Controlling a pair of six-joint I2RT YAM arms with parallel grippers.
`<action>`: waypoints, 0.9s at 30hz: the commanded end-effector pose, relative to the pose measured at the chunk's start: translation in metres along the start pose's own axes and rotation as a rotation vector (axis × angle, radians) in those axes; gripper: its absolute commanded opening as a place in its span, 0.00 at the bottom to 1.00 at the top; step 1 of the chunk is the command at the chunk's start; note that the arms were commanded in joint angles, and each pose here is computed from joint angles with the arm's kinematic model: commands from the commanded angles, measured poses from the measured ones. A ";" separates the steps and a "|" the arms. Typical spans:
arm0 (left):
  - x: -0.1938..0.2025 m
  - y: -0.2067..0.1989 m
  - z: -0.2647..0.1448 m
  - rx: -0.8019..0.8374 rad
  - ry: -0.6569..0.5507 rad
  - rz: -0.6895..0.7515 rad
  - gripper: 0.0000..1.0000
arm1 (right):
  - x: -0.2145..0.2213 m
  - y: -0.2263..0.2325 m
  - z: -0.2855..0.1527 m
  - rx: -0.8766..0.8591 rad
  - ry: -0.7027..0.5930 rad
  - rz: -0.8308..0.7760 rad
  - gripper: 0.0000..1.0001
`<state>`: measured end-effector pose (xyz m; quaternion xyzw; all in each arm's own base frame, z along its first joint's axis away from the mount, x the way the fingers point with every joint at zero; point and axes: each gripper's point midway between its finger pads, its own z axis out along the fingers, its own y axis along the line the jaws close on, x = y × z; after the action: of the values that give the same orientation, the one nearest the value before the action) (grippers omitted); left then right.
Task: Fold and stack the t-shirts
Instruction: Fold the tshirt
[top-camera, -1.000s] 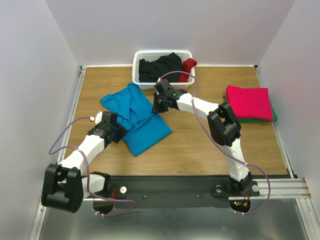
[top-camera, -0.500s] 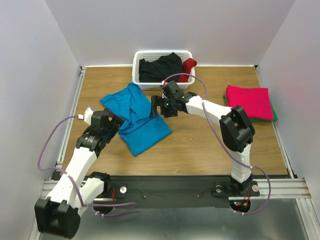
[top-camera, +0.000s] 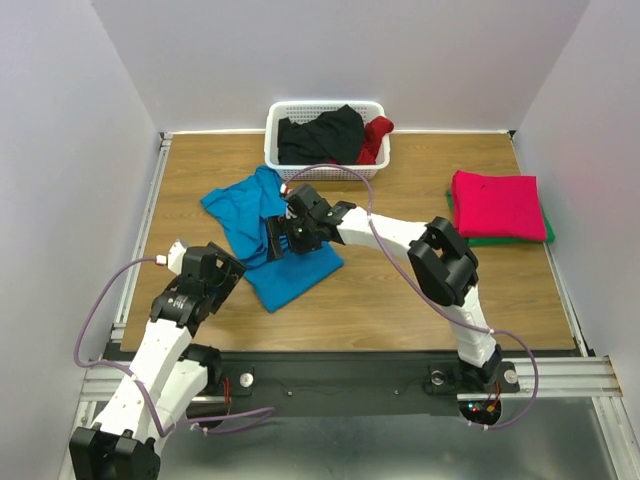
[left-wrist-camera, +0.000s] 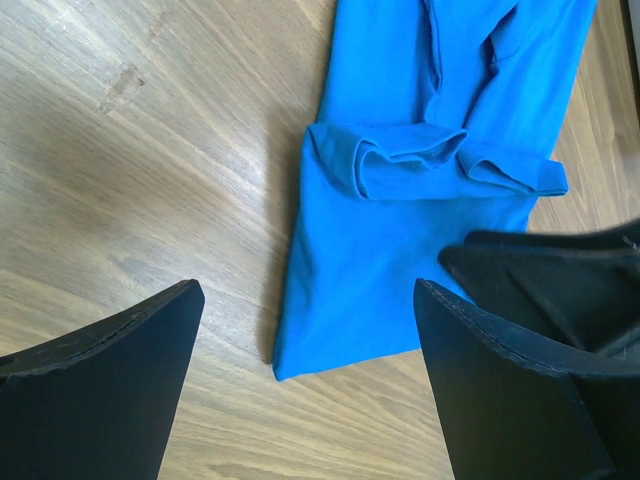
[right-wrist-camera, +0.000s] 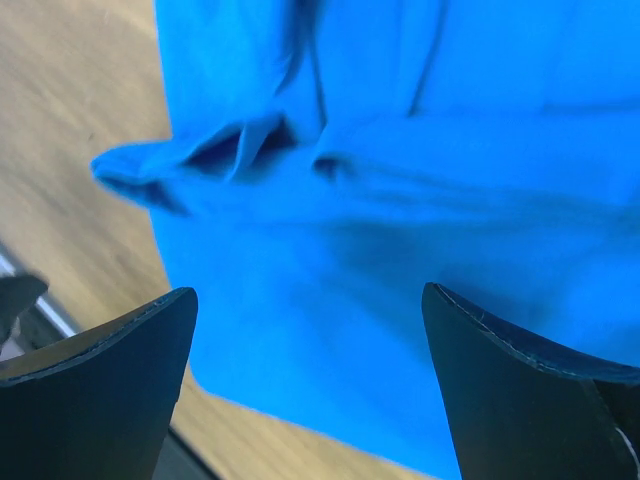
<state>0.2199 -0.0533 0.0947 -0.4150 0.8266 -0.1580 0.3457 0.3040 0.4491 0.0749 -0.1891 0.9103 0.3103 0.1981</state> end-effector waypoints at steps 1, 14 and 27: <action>-0.008 -0.003 -0.004 -0.004 -0.028 -0.011 0.98 | -0.032 0.012 0.003 -0.042 -0.078 -0.007 1.00; -0.009 -0.004 -0.009 -0.009 -0.019 0.011 0.99 | -0.095 0.013 0.031 0.002 -0.229 -0.006 1.00; -0.036 -0.025 -0.043 0.022 -0.071 0.108 0.98 | -0.126 0.018 -0.051 0.019 -0.336 -0.735 1.00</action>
<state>0.2191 -0.0508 0.1344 -0.3903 0.8326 -0.1531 0.3620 0.4076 0.4846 0.1242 -0.2979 0.8330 0.2773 0.3748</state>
